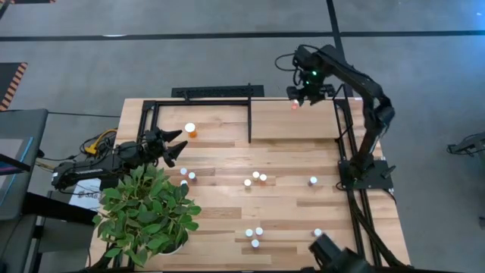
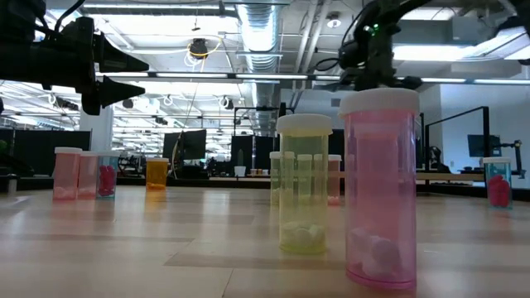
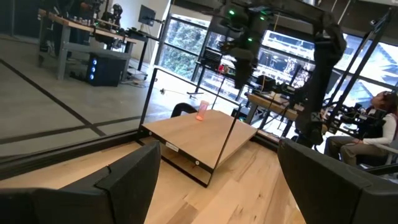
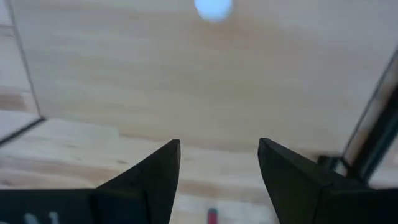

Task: Pick and place medicine bottles onto shelf by color
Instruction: Put the blue pill bottle on the shelf

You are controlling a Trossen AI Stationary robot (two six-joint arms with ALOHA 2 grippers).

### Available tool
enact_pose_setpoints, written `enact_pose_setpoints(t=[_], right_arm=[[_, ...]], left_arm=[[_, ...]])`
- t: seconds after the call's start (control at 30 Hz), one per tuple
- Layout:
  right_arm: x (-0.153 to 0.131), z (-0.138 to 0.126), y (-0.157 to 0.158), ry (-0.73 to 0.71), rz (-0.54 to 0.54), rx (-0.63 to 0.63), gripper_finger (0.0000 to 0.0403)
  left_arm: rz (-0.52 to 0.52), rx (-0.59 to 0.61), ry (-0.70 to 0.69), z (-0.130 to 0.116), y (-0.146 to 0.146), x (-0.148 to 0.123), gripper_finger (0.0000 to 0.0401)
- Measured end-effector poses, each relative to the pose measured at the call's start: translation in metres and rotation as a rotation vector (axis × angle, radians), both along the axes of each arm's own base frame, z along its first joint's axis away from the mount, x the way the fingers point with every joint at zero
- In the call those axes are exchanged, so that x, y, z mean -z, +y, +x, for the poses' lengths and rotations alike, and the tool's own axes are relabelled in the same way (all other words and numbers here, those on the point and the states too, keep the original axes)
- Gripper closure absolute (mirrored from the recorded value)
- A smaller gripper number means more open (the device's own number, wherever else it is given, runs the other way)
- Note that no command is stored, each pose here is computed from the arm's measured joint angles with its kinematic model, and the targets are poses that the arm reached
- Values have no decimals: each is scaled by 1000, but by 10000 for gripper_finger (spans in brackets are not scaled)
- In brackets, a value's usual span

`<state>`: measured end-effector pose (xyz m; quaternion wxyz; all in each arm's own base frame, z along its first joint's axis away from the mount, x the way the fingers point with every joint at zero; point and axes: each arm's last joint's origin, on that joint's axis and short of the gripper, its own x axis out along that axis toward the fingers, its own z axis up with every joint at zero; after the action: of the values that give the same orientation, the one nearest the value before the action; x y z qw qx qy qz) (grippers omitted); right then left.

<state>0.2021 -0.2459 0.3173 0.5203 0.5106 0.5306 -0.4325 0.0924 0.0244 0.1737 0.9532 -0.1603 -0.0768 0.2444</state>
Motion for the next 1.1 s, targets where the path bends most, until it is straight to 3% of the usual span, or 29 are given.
enact_pose_setpoints(t=[0.2,0.63,0.87,1.1], right_arm=[[18,-16,42,49,77,36,163],[68,-46,144,-19,261,49,163],[87,-46,197,-54,244,52,163],[103,-37,228,-68,236,23,163]], left_arm=[[0,0,0,0,0,0,89],[0,0,0,0,0,0,89],[0,0,0,0,0,0,89],[0,0,0,0,0,0,89]])
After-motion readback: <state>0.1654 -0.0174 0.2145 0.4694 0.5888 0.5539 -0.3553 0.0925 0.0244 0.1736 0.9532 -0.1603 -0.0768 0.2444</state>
